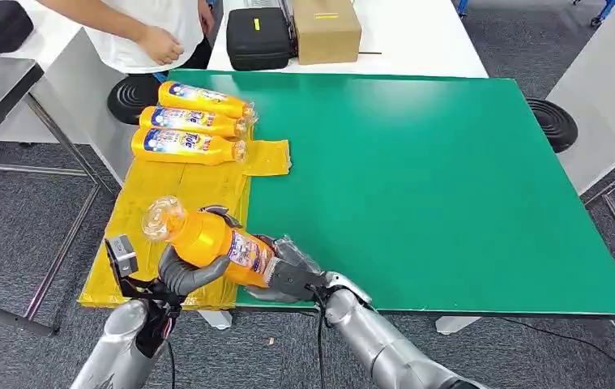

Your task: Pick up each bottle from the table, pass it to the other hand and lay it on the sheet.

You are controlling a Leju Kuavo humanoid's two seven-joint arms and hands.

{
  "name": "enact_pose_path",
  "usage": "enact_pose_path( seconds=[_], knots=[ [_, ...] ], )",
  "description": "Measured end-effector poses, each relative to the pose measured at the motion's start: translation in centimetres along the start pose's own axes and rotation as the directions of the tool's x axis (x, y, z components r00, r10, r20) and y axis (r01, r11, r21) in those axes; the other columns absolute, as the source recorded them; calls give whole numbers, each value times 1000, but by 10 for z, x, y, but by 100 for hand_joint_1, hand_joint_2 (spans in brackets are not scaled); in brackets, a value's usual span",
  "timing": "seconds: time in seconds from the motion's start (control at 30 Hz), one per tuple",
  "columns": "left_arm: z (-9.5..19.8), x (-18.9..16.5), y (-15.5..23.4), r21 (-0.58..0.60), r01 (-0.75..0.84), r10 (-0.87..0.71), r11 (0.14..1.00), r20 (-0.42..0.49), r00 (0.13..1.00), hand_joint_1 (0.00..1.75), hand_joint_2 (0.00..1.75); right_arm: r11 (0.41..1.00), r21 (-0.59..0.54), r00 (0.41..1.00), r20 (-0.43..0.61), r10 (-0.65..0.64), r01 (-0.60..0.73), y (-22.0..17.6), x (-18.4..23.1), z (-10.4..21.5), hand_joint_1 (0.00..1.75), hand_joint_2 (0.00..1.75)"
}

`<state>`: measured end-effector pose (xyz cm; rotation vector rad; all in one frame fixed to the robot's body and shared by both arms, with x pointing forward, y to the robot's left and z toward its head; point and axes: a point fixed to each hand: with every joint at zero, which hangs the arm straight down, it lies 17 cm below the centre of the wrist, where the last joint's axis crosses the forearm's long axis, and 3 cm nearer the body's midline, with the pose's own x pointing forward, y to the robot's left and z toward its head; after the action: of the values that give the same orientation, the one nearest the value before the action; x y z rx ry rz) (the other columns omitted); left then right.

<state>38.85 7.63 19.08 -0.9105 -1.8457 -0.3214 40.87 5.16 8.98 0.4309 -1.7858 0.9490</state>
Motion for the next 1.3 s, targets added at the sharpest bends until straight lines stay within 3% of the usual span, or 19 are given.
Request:
enact_pose_path(
  seconds=[0.03, 0.07, 0.33, 0.37, 0.77, 0.87, 0.97, 1.1, 1.23, 1.3],
  knots=[
    [0, 0, 0, -2, 1, -1, 1000, 0, 1000, 175, 175, 1000, 0, 1000, 1, 1, -1, 0, 0, 0, 143, 175],
    [0, 0, -1, -5, 1, -1, 1000, 0, 1000, 175, 175, 1000, -1, 1000, 1, 0, 0, 0, 0, 0, 0, 175],
    [0, 2, -4, -22, -2, 2, 1000, 8, 1000, 175, 175, 1000, -10, 1000, -2, -5, 5, -2, 0, 0, 0, 175],
    [0, 2, -4, -24, -3, 3, 1000, 9, 1000, 175, 175, 1000, -11, 1000, -3, -5, 5, -2, 0, 0, 0, 0],
    [-5, 3, -4, -36, 44, -44, 998, 0, 999, 175, 175, 998, -53, 999, -40, 25, -27, -8, -8, 3, 0, 0],
    [-9, 0, 0, -29, 96, -96, 995, -21, 995, 175, 175, 997, -61, 998, -43, 35, -38, -8, -8, 6, 0, 0],
    [-12, -9, 20, 24, 252, -250, 967, -73, 965, 175, 175, 993, -74, 994, -66, 87, -92, -13, -12, 9, 0, 0],
    [-21, -1, 79, 121, 574, -553, 810, -165, 816, 175, 175, 989, -85, 990, -86, 111, -118, -13, -16, 15, 0, 0],
    [-35, 21, 137, 135, 789, -752, 599, -244, 613, 175, 175, 988, -84, 989, -92, 119, -127, -12, -18, 21, 0, 0],
    [-43, 34, 159, 130, 835, -793, 535, -262, 550, 175, 175, 989, -86, 989, -96, 116, -124, -11, -19, 25, 0, 0]
  ],
)
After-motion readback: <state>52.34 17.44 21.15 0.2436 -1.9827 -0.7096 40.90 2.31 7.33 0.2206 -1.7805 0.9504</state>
